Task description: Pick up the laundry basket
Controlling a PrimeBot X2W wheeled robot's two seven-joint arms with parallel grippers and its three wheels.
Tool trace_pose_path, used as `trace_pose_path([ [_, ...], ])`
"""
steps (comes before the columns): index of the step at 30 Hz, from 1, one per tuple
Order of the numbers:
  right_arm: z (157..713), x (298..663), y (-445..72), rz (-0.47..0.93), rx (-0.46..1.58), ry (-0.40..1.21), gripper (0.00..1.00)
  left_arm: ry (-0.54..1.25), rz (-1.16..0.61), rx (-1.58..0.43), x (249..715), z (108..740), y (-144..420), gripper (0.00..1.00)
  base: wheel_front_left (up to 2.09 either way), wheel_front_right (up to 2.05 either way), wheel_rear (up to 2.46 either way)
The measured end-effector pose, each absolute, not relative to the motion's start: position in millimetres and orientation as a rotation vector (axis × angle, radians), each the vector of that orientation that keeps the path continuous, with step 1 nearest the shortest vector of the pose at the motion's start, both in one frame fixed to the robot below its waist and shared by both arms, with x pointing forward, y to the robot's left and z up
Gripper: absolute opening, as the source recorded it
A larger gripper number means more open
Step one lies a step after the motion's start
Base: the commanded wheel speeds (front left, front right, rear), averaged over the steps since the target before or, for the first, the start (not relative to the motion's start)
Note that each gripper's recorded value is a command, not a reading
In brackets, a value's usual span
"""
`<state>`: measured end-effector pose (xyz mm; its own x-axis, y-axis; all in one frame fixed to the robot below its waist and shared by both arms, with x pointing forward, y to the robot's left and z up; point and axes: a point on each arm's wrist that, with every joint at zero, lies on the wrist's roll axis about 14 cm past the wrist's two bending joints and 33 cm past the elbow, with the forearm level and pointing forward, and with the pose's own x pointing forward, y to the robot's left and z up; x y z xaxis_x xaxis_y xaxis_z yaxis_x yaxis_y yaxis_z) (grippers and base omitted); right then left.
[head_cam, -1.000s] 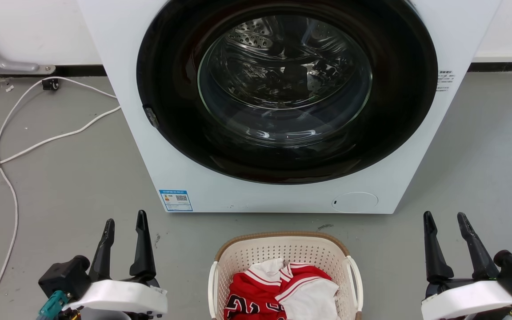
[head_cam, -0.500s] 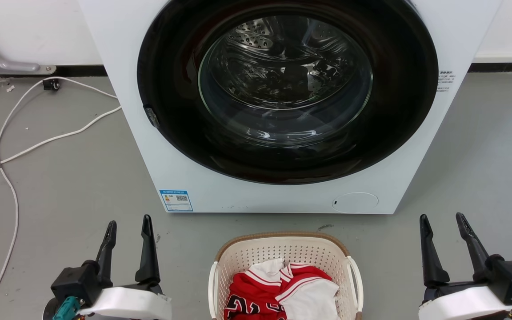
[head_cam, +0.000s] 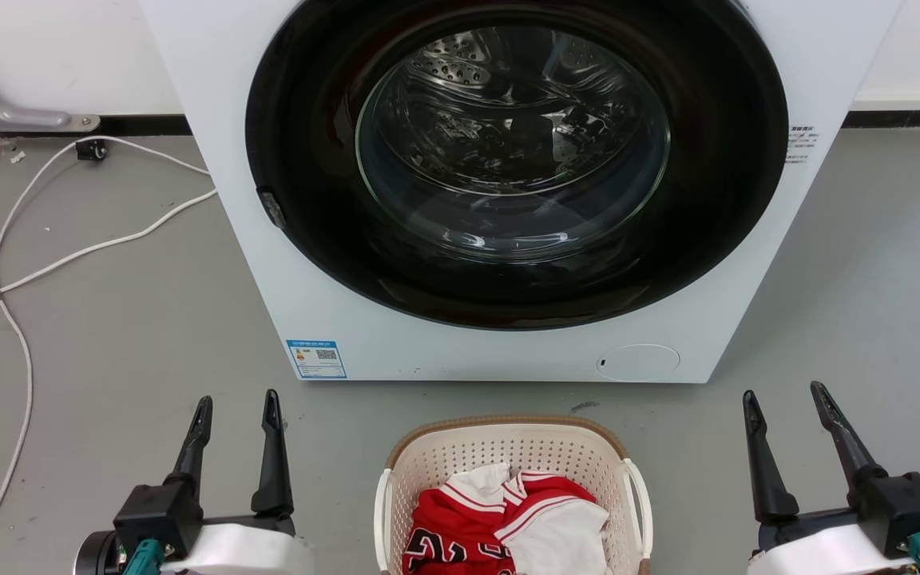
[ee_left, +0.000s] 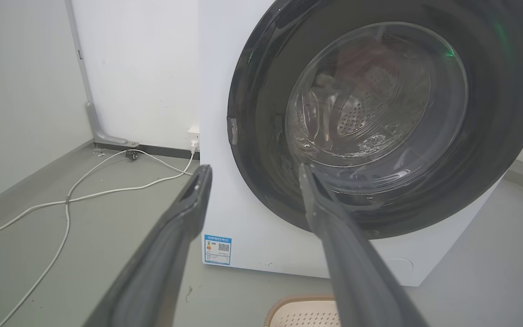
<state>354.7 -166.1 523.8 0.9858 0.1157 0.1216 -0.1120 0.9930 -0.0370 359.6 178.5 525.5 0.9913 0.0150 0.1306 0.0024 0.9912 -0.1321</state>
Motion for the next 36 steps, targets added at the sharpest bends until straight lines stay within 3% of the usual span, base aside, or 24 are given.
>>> trace_pose_path([
  [13, 522.9, 353.2, -161.9, 0.135, -0.113, -0.132, 1.0, -0.145, -0.006, -0.038, 356.5, 526.3, 176.0, 1.0, 0.0, 0.0, 0.0],
  [36, 518.2, 353.5, -164.7, 0.126, -0.091, -0.118, 1.0, -0.124, 0.001, -0.052, 357.1, 519.2, 178.1, 1.0, 0.0, 0.0, 0.0],
])
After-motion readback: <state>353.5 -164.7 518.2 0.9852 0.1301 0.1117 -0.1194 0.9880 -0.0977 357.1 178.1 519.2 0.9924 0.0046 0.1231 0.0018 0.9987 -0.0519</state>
